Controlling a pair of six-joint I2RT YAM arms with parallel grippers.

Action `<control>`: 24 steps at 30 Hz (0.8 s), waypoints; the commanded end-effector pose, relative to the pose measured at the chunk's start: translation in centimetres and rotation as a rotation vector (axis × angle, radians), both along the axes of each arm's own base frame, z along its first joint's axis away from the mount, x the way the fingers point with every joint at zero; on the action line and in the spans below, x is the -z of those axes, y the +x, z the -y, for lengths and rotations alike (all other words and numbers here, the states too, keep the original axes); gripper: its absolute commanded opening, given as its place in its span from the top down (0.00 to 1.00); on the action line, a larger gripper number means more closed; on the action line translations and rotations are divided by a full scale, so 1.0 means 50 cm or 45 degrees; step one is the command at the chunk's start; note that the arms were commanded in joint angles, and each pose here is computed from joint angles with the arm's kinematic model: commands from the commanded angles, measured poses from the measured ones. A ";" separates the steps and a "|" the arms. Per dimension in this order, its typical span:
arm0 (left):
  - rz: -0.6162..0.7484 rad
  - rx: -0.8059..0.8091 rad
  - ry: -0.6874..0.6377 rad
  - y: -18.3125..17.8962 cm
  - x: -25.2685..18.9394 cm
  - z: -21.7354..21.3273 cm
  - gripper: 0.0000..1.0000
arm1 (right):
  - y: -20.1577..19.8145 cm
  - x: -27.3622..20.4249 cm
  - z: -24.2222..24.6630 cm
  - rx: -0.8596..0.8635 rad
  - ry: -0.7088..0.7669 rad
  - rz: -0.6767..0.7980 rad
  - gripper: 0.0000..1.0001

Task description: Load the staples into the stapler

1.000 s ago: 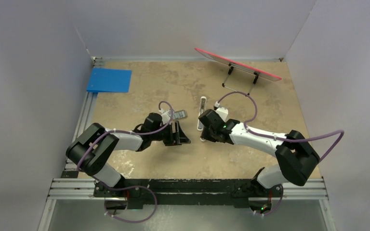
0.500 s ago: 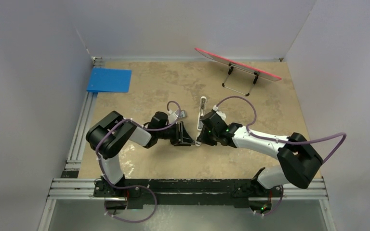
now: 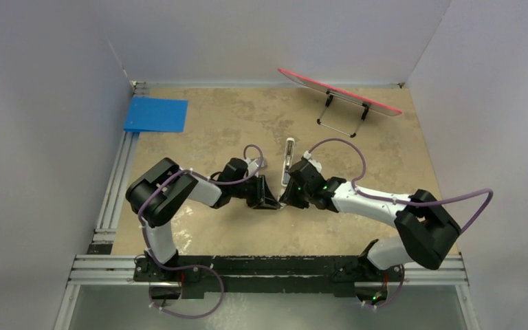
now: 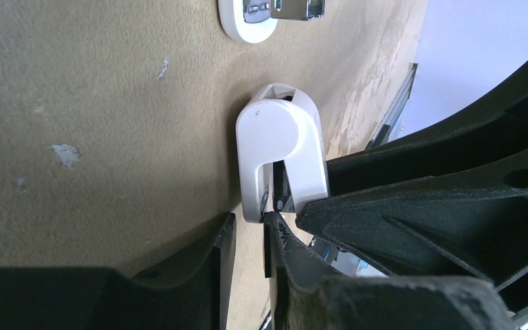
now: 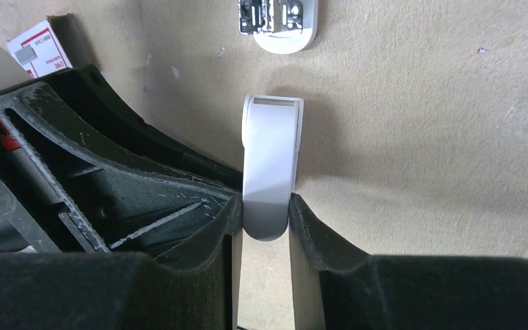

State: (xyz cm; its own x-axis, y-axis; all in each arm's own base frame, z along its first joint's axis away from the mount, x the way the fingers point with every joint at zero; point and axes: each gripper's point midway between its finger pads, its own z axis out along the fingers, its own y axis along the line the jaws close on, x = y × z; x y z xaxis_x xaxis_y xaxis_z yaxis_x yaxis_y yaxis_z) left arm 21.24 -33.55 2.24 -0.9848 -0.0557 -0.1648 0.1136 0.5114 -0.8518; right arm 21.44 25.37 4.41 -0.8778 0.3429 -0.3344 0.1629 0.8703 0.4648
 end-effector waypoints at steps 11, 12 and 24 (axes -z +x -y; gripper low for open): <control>0.080 0.003 0.124 0.004 0.029 -0.003 1.00 | 0.026 -0.049 0.022 0.072 0.053 0.066 0.91; 0.081 0.002 0.133 0.004 0.031 -0.005 1.00 | 0.029 -0.052 0.027 0.081 0.055 0.070 0.91; 0.079 0.017 0.165 -0.004 0.046 -0.010 1.00 | 0.051 -0.064 0.068 0.181 0.043 0.106 0.89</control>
State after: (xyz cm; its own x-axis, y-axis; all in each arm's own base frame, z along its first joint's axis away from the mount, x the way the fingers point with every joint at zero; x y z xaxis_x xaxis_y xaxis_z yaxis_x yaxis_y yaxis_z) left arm 21.79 -34.32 2.05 -0.9699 -0.0431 -0.2398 0.1787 0.5433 -0.8203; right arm 22.37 23.04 6.45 -0.8455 0.4173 -0.3333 0.2158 0.8378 0.5016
